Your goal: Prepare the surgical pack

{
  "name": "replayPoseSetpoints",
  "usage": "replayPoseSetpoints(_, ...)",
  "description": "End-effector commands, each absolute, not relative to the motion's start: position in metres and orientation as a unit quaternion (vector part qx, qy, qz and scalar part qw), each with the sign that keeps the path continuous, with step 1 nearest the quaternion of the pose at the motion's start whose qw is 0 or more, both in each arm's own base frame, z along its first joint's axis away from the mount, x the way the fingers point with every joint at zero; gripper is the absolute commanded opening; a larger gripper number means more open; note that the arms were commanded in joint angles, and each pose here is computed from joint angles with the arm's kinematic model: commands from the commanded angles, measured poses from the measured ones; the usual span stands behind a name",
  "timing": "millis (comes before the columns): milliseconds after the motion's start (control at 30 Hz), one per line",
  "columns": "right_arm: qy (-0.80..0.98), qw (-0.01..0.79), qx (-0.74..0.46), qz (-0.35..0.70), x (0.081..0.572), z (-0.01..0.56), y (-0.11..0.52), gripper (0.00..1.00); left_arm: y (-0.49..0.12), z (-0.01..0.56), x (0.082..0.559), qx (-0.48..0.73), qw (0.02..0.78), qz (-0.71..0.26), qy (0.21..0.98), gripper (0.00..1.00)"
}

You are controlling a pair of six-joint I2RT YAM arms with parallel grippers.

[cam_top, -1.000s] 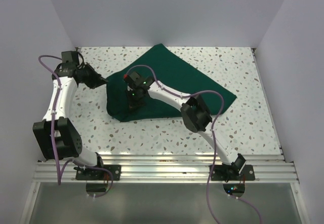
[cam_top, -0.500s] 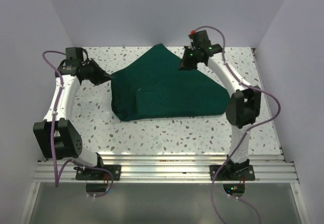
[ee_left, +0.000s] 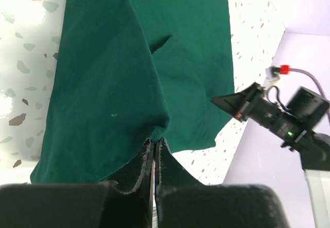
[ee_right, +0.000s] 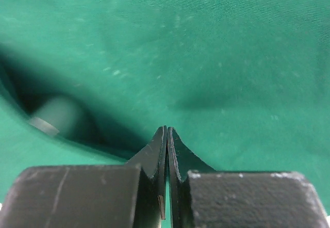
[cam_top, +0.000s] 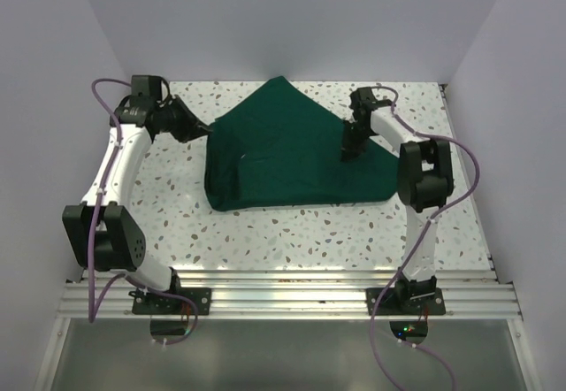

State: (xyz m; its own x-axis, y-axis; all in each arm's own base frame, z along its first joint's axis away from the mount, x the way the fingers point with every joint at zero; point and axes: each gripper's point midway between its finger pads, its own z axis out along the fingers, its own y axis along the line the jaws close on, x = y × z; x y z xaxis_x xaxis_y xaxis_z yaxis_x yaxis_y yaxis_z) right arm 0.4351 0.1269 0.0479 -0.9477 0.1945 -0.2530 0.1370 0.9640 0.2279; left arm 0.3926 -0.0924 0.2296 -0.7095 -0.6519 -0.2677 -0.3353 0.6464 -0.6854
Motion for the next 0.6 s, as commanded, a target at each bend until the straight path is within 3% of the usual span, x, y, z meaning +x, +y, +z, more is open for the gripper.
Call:
replayPoseSetpoints(0, 0.987, 0.124, 0.07, 0.076, 0.433, 0.026, 0.118, 0.0, -0.099, 0.259, 0.408, -0.267, 0.286, -0.338, 0.856, 0.0)
replayPoseSetpoints(567, 0.994, 0.065, 0.059, 0.061, 0.423, -0.012, 0.118, 0.0, -0.196, 0.256, 0.418, -0.197, 0.25, -0.374, 0.871, 0.0)
